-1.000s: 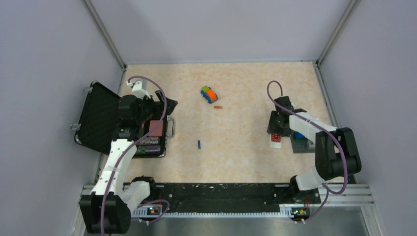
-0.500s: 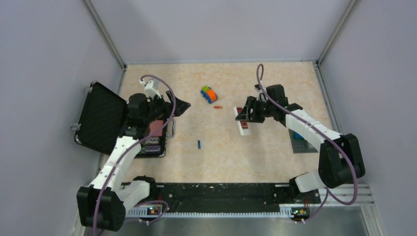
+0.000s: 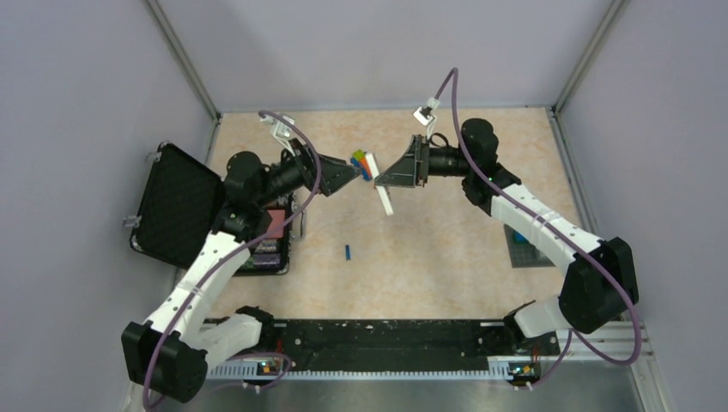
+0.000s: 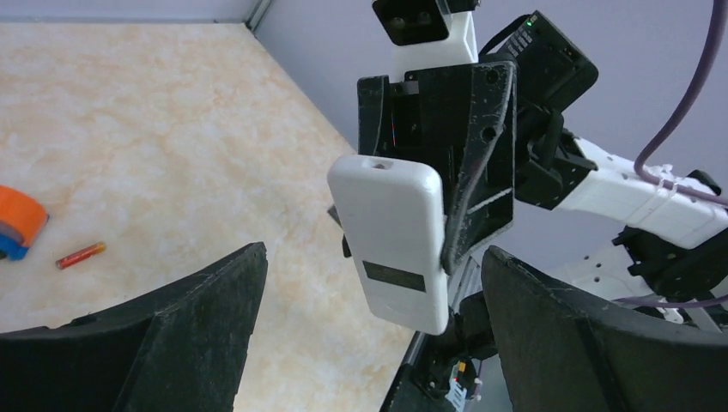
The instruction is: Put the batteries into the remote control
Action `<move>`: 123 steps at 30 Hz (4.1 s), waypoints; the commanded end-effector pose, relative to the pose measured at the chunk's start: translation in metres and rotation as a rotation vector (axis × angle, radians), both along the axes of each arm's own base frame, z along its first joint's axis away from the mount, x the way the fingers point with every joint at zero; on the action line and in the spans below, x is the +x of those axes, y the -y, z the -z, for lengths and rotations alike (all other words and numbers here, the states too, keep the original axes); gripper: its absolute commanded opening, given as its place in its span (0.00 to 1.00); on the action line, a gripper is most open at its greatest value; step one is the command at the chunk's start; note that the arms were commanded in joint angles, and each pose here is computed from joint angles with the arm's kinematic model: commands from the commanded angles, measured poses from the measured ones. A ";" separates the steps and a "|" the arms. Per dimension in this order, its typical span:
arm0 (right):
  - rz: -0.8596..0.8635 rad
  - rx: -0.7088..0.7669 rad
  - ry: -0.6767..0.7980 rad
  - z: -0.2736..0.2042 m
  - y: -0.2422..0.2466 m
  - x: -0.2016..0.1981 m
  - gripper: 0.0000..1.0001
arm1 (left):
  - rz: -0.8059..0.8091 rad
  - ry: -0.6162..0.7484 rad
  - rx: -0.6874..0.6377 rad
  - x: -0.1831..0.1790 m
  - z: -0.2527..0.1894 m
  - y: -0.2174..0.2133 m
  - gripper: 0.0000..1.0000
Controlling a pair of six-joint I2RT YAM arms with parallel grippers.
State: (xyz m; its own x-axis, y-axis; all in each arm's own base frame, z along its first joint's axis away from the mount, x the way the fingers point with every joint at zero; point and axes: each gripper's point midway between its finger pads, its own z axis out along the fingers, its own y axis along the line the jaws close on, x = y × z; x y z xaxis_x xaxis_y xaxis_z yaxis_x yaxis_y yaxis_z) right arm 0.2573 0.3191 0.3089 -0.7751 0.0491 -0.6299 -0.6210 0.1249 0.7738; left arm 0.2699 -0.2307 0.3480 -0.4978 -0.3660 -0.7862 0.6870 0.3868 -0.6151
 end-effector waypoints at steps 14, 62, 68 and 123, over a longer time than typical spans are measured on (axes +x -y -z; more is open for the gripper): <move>-0.206 0.221 0.102 -0.094 -0.021 -0.045 0.36 | 0.157 0.088 -0.174 -0.022 -0.076 0.025 0.92; 0.463 -0.420 0.470 -0.003 -0.052 0.018 0.64 | -0.484 -0.562 -0.081 0.051 0.012 -0.026 0.00; 0.484 -0.396 0.442 0.004 -0.060 0.023 0.40 | -0.501 -0.569 -0.073 0.050 0.018 -0.030 0.00; -0.265 -0.021 0.483 -0.105 -0.011 -0.090 0.08 | 0.309 0.188 0.231 -0.075 -0.083 0.002 0.72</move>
